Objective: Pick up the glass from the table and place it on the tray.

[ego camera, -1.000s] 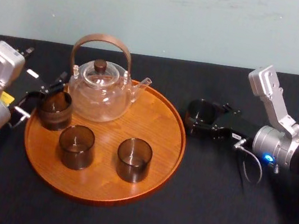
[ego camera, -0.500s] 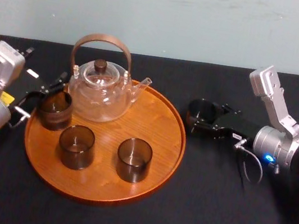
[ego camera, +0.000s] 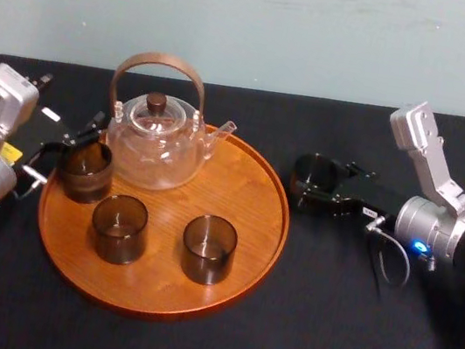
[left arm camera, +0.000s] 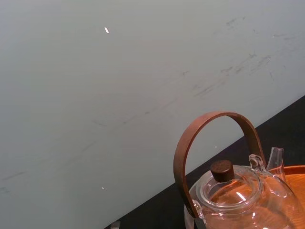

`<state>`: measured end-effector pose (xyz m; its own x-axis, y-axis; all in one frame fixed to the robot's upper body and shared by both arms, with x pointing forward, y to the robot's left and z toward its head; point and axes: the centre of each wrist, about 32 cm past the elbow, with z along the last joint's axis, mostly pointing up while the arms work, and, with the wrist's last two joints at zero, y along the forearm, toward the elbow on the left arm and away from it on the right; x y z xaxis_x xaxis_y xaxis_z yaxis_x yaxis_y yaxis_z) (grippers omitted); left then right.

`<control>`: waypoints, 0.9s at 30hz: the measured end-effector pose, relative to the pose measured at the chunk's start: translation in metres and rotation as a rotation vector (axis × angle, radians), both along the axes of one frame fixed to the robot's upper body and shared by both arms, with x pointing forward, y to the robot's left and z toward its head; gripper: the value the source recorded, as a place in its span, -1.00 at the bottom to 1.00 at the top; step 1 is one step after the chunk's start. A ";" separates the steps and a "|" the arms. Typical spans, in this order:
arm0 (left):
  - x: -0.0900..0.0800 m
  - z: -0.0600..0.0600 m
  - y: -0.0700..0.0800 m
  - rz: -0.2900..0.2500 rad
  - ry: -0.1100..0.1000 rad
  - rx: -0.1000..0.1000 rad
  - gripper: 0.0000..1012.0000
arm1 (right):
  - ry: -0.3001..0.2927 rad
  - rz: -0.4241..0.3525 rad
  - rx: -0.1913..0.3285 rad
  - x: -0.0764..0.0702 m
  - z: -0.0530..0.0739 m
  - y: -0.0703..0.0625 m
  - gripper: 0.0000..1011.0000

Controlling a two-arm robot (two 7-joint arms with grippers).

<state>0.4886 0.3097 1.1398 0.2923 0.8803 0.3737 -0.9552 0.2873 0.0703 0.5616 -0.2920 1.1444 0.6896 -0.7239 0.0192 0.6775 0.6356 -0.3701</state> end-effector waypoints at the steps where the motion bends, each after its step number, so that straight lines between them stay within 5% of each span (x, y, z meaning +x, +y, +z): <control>1: 0.000 0.000 0.000 0.000 0.000 0.000 0.98 | -0.002 0.000 0.004 0.000 0.001 -0.002 0.75; 14: 0.000 0.000 0.000 0.000 0.000 0.000 0.98 | -0.067 0.018 0.033 -0.004 0.029 -0.012 0.75; 27: 0.000 0.000 0.000 0.000 0.000 0.000 0.98 | -0.124 0.173 0.045 0.003 0.048 -0.002 0.75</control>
